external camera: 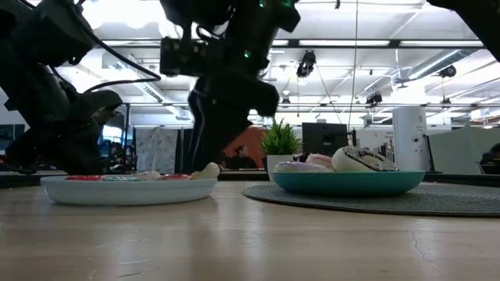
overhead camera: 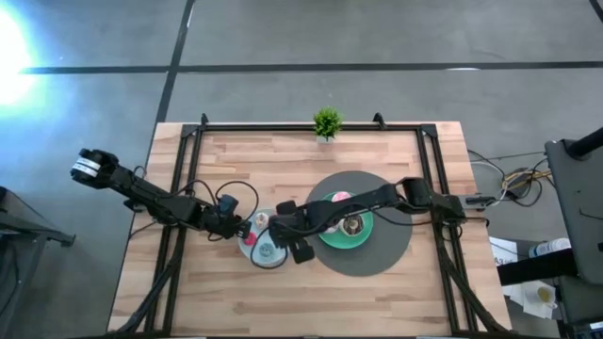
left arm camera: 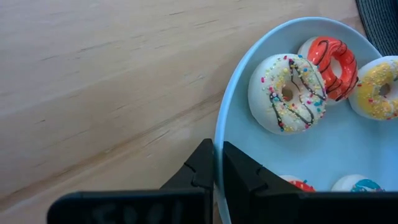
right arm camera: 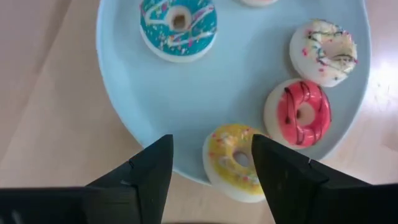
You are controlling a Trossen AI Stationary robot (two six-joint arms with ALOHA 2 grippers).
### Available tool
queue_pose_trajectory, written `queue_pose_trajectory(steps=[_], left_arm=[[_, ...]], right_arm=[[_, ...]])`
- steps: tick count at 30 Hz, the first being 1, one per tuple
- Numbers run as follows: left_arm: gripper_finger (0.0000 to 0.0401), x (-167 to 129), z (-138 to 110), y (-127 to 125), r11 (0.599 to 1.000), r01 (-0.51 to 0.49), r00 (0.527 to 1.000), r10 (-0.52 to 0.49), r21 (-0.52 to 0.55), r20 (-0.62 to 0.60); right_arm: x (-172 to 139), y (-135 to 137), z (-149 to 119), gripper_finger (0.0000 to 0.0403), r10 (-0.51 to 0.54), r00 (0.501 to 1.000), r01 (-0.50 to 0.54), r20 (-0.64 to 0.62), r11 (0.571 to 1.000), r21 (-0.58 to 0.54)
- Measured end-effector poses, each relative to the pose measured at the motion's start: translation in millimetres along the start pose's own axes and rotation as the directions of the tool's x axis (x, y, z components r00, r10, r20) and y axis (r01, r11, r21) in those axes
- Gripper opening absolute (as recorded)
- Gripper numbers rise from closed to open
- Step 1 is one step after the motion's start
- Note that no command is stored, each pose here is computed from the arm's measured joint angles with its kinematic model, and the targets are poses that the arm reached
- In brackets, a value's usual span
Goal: Pick & Place donuts
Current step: Adjust the small yellow donut on the light blue plate to align the position
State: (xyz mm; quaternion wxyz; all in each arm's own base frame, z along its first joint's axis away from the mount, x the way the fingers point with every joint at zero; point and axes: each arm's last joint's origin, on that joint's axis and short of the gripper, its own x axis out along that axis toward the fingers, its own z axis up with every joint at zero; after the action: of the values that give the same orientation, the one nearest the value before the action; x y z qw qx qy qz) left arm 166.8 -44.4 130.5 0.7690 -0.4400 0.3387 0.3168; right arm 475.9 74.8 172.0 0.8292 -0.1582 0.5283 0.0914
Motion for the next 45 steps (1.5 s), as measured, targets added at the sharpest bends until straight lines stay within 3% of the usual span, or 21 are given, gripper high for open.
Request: queue_pose_trajectory(steps=[4, 12, 25, 29, 35, 45], left_arm=[[0.0, 0, 0, 0, 1.0, 0.0, 1.0, 0.0, 0.001, 0.0], [0.0, 0, 0, 0, 1.0, 0.001, 1.0, -0.001, 0.001, -0.002], [0.0, 0, 0, 0, 1.0, 0.001, 1.0, -0.001, -0.001, -0.003], [0.0, 0, 0, 0, 1.0, 0.0, 1.0, 0.0, -0.001, -0.003], [0.0, 0, 0, 0, 1.0, 0.0, 1.0, 0.0, 0.0, -0.003], [0.0, 0, 0, 0, 1.0, 0.0, 1.0, 0.0, -0.002, -0.003]], right_arm=[[6, 5, -3, 0.0209, -0.056, 0.998, 0.056, -0.028, 0.998, -0.026], [13, 4, -5, 0.0178, -0.068, 0.997, 0.068, -0.033, 0.998, -0.007], [16, 5, -7, 0.0051, -0.138, 0.989, 0.134, -0.053, 0.989, -0.061], [13, 4, -3, 0.0018, -0.145, 0.989, 0.145, -0.015, 0.989, -0.028], [-13, 0, 19, 0.0013, -0.031, 0.983, 0.019, 0.182, 0.997, 0.069], [2, 4, 9, 0.0013, 0.007, 0.99, -0.02, 0.139, 0.996, 0.091]])
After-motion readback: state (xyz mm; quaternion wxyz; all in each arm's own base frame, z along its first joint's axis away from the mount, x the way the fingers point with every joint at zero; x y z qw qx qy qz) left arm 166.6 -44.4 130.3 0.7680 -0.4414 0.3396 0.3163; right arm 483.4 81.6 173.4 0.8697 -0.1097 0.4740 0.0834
